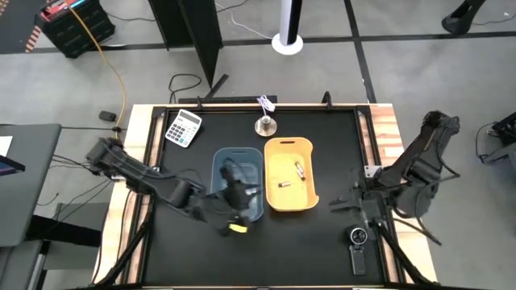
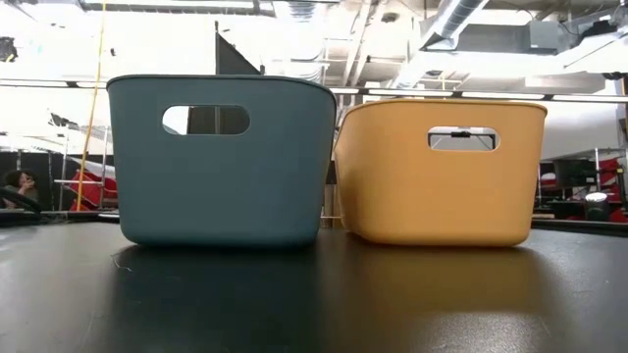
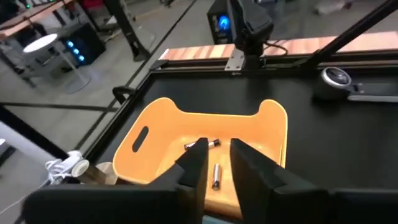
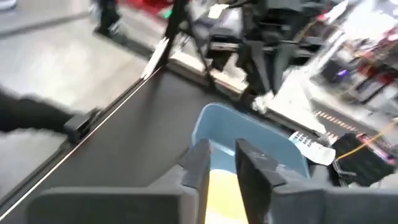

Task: Sort batteries
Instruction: Return to Home Position

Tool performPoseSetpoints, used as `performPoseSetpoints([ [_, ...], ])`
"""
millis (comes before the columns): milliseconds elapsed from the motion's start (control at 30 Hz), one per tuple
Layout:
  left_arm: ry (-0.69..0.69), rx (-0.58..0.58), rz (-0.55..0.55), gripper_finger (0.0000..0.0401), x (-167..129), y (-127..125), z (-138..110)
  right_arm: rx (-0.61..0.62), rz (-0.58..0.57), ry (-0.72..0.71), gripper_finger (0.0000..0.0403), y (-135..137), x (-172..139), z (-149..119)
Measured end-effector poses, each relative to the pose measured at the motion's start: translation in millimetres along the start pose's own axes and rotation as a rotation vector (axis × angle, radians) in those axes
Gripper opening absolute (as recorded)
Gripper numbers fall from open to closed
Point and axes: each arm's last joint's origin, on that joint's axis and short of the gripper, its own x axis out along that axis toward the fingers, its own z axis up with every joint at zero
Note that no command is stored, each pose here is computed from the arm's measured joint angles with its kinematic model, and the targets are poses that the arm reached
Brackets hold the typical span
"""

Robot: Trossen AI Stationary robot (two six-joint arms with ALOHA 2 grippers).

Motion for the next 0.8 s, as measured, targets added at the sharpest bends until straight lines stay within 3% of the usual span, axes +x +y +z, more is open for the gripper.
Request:
performPoseSetpoints([
  [300, -0.103, -0.076, -0.054, 0.0003, -41, 43, -66, 0.111, -0.209, -0.205, 0.0009, 3, 8, -93],
  [533, -0.214, -0.095, -0.079, 0.0001, -56, 75, -117, 0.155, -0.401, -0.389, 0.0007, -12, 14, -144],
  [800, -0.343, -0.144, -0.204, 0.0001, -61, 116, -171, 0.191, -0.382, -0.429, 0.0001, -34, 22, -181],
])
